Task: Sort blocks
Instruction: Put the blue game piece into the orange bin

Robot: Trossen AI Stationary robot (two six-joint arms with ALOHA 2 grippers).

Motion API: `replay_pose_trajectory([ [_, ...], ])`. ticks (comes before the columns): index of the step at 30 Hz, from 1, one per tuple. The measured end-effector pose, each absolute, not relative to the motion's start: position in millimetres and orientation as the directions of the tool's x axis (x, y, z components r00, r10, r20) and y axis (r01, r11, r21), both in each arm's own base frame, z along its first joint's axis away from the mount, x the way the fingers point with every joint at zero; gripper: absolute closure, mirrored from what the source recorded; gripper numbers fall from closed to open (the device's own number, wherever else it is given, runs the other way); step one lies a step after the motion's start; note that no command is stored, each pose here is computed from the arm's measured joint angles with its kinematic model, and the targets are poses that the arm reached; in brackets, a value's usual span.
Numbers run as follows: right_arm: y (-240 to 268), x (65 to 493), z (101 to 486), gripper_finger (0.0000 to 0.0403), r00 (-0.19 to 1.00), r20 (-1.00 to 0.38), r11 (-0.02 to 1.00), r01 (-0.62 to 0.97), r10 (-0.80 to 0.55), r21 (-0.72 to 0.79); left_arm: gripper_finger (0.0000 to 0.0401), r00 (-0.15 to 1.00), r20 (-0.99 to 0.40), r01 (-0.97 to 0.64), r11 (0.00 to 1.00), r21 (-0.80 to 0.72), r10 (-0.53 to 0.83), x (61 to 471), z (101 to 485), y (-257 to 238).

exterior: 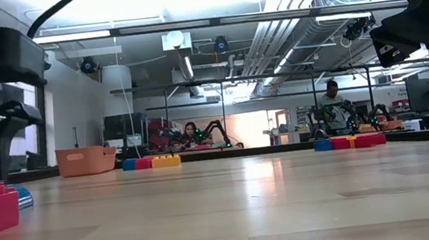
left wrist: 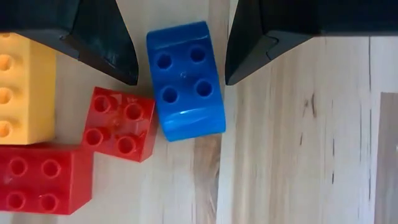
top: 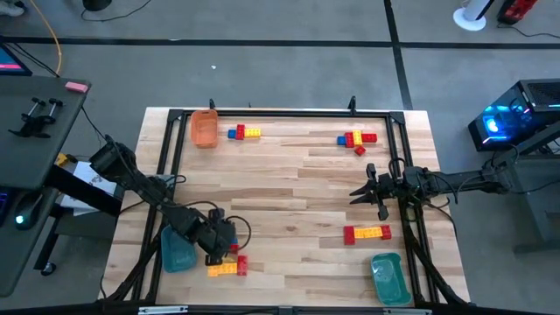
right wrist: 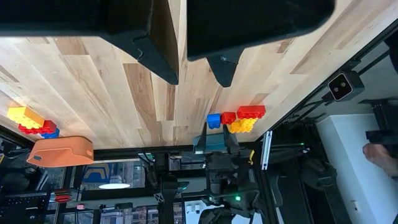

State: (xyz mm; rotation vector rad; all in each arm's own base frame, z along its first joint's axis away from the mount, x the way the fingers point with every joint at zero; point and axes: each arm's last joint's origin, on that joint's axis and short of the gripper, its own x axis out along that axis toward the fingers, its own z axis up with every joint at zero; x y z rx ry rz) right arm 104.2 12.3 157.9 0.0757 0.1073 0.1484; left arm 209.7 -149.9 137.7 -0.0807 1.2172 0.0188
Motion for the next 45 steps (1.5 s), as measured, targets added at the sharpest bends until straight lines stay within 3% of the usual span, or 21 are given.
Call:
replay_pose_trajectory([
  [7,12.3,104.2,157.9,0.0402,0.983,-0.101,0.986,-0.144,0.152,0.083,0.0197,0.325,-0.946,-0.162,0.985,-0.066,-0.01,206.4,129.0,-138.9],
  [14,12.3,104.2,157.9,0.0402,0.983,-0.101,0.986,-0.144,0.152,0.083,0.0274,0.309,-0.951,-0.161,0.985,-0.067,-0.014,210.0,131.8,-132.3],
  [16,12.4,104.2,157.9,0.0402,0.983,-0.101,0.986,-0.144,0.152,0.083,0.0297,0.306,-0.952,-0.15,0.986,-0.069,-0.02,213.0,139.5,-129.1],
  [20,12.3,104.2,157.9,0.0402,0.983,-0.101,0.986,-0.144,0.152,0.083,0.0298,0.381,-0.923,-0.086,0.992,-0.089,-0.05,221.9,181.6,-119.2],
  [23,12.3,104.2,157.8,0.0402,0.983,-0.101,0.986,-0.144,0.152,0.083,0.0298,0.437,-0.898,-0.087,0.996,0.022,0.058,218.9,221.3,-98.1],
  [27,12.4,104.2,157.9,0.0402,0.983,-0.101,0.986,-0.144,0.152,0.083,0.0297,0.515,-0.757,-0.317,0.91,0.267,0.402,201.7,281.8,-53.1],
  [31,12.4,104.2,157.9,0.0402,0.983,-0.101,0.986,-0.144,0.152,0.083,0.0282,0.354,-0.686,-0.587,0.722,0.367,0.636,170.6,305.2,0.0],
  [35,12.4,104.2,157.9,0.0402,0.983,-0.101,0.986,-0.144,0.152,0.083,0.028,0.111,-0.738,-0.724,0.563,0.399,0.666,141.7,293.0,43.1],
  [38,12.3,104.2,157.9,0.0402,0.983,-0.101,0.986,-0.143,0.151,0.083,0.0279,-0.008,-0.763,-0.759,0.493,0.426,0.646,131.9,283.0,70.7],
  [45,12.4,104.2,157.9,0.0402,0.983,-0.101,0.986,-0.144,0.152,0.083,0.0278,-0.011,-0.795,-0.86,0.399,0.317,0.607,140.3,269.0,130.5],
])
